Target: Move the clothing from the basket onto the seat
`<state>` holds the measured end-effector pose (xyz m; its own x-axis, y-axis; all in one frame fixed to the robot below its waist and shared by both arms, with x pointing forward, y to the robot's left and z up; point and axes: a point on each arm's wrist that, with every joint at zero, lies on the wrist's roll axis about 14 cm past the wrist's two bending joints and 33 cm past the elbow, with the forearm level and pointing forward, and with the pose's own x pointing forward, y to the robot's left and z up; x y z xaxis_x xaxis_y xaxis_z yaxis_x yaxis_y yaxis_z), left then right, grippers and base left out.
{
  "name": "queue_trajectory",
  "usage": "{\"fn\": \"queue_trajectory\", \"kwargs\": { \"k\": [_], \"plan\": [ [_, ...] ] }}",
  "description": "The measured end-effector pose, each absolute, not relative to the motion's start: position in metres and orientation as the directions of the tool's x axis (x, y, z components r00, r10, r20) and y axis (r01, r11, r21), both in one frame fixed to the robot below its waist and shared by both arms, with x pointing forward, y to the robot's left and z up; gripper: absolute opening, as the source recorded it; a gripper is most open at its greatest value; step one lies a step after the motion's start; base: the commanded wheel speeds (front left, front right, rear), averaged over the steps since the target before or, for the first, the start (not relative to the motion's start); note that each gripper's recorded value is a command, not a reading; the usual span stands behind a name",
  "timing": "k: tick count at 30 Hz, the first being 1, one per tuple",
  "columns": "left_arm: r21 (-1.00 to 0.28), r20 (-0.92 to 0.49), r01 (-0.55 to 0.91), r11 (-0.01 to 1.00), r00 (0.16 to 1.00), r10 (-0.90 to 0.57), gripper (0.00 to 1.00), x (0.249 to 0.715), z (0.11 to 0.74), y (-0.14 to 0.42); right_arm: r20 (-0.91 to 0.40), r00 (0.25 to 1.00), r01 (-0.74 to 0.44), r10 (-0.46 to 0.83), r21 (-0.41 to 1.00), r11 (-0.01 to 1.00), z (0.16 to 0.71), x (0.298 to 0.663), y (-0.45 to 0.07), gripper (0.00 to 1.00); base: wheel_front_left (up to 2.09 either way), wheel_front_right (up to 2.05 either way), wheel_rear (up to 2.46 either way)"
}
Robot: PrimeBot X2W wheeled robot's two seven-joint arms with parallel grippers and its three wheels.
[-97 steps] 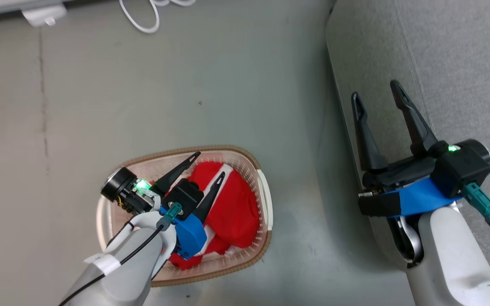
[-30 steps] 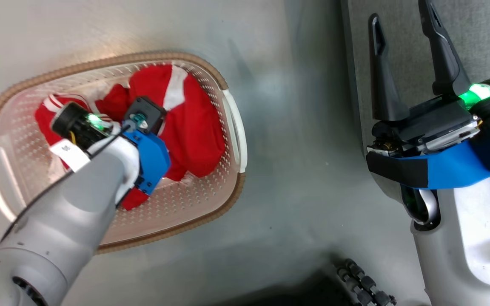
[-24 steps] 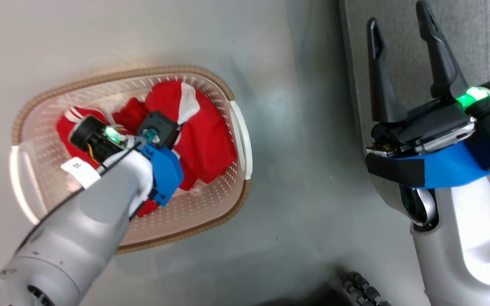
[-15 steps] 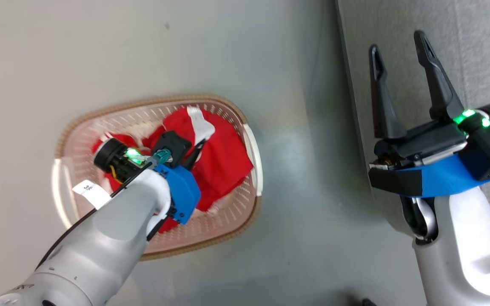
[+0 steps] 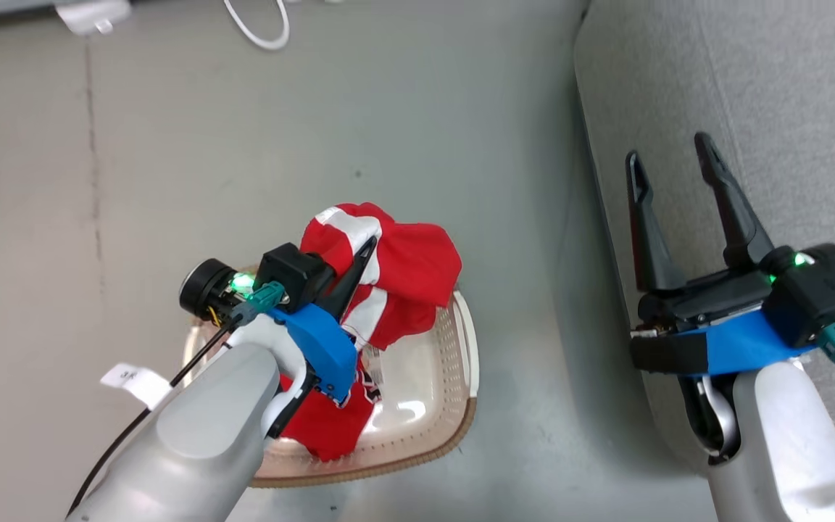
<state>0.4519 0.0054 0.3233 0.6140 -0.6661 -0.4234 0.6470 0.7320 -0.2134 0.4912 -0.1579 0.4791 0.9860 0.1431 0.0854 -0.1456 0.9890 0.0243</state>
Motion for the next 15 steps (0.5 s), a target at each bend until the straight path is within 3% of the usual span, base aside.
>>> {"fn": "queue_trajectory", "kwargs": {
  "k": [8, 15],
  "plan": [
    [-0.145, -0.254, 0.594, 0.791, 0.751, -0.610, 0.00, 0.461, 0.397, 0.025, 0.137, 0.978, -0.161, 0.155, 0.030, 0.987, 0.510, 0.468, -0.151, 1.00, 0.00, 0.00, 0.00],
    [-0.092, -0.102, 0.574, 0.814, 0.807, -0.581, 0.00, 0.459, 0.459, 0.031, 0.168, 0.973, -0.166, 0.158, 0.036, 0.985, 0.529, 0.443, -0.148, 1.00, 0.00, 0.00, 0.00]
  ]
}}
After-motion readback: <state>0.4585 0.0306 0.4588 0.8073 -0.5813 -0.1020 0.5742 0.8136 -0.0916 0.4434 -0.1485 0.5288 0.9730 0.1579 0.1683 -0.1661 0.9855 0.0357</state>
